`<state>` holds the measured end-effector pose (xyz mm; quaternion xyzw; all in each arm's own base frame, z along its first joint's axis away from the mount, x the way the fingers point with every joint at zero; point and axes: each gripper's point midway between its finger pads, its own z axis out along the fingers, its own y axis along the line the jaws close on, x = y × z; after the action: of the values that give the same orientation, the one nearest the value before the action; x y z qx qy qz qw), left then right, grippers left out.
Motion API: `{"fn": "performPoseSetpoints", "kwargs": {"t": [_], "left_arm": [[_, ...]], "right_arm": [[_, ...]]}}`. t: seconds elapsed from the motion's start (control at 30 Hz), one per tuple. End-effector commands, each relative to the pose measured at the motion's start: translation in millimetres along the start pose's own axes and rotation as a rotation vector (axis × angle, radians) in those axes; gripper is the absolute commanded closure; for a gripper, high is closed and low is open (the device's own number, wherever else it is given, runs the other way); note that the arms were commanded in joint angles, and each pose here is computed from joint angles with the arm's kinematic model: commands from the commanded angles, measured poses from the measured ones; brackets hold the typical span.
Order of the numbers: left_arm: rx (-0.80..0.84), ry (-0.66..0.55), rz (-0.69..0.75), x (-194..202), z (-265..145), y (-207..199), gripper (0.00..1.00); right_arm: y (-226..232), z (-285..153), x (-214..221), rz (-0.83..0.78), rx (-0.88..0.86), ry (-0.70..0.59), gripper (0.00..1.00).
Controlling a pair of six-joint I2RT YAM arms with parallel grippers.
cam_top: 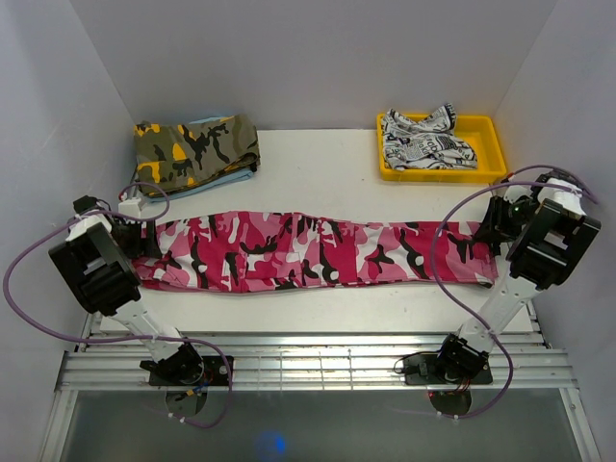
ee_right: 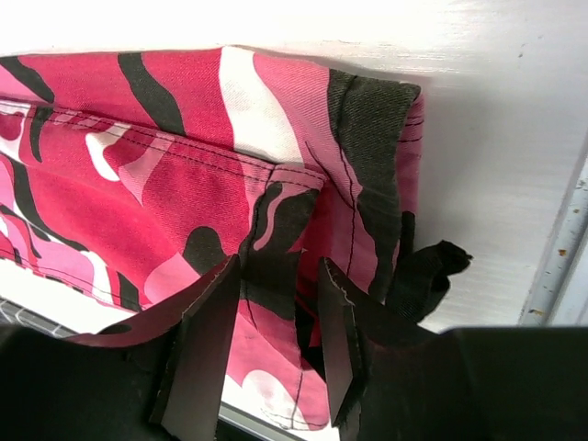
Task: Fold and stack the trousers
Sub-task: Fold the trousers
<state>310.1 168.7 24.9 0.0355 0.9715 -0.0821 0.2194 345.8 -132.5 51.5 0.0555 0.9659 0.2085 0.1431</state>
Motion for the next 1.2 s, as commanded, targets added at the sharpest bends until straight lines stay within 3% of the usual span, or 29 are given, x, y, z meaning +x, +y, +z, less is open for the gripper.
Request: {"fn": "performPoseSetpoints", "kwargs": {"t": [0.0, 0.13, 0.17, 0.23, 0.43, 0.57, 0.67, 0.93, 0.97, 1.0, 1.03, 1.13, 1.17], "left_arm": [[0.056, 0.135, -0.074, 41.6, 21.7, -9.6, 0.15], [0.069, 0.130, -0.092, 38.8, 21.0, -12.1, 0.14], [0.068, 0.127, -0.091, 38.2, 20.2, -12.0, 0.15], [0.060, 0.130, -0.092, 38.4, 19.7, -10.8, 0.14], [0.028, 0.131, -0.085, 34.6, 16.4, -3.6, 0.11], [0.016, 0.128, -0.086, 31.6, 14.9, -0.6, 0.09], [0.010, 0.136, -0.092, 33.7, 16.5, 0.7, 0.09], [0.006, 0.151, -0.095, 38.7, 19.6, 1.4, 0.08], [0.004, 0.151, -0.094, 38.6, 19.6, 1.9, 0.08], [0.001, 0.152, -0.092, 39.1, 19.6, 2.3, 0.07], [0.001, 0.150, -0.090, 39.0, 20.0, 2.3, 0.07], [0.009, 0.148, -0.093, 39.0, 21.3, 0.3, 0.07], [0.013, 0.148, -0.097, 39.8, 21.8, -0.2, 0.07]], "right_arm": [[1.1, 7.3, 7.8, 0.075, -0.044, 0.016, 0.55], [9.1, 15.1, 7.9, 0.106, -0.120, 0.013, 0.65], [11.0, 13.7, 3.4, 0.097, -0.131, -0.005, 0.77], [18.3, 2.3, -8.6, 0.064, -0.157, -0.066, 0.92], [45.0, -58.7, -52.8, -0.093, -0.152, -0.285, 0.92], [37.2, -75.7, -63.3, -0.120, -0.054, -0.319, 0.92], [22.7, -70.8, -62.1, -0.110, -0.004, -0.305, 0.92], [-26.2, -5.2, -36.5, -0.024, 0.046, -0.167, 0.92], [-30.3, -1.4, -34.3, -0.018, 0.056, -0.157, 0.89], [-32.6, 0.9, -33.4, -0.017, 0.061, -0.152, 0.80], [-34.0, 1.1, -33.7, -0.016, 0.068, -0.153, 0.51], [-28.9, -8.1, -34.5, -0.033, 0.066, -0.166, 0.09], [-26.3, -12.9, -34.8, -0.046, 0.062, -0.175, 0.09]]}}
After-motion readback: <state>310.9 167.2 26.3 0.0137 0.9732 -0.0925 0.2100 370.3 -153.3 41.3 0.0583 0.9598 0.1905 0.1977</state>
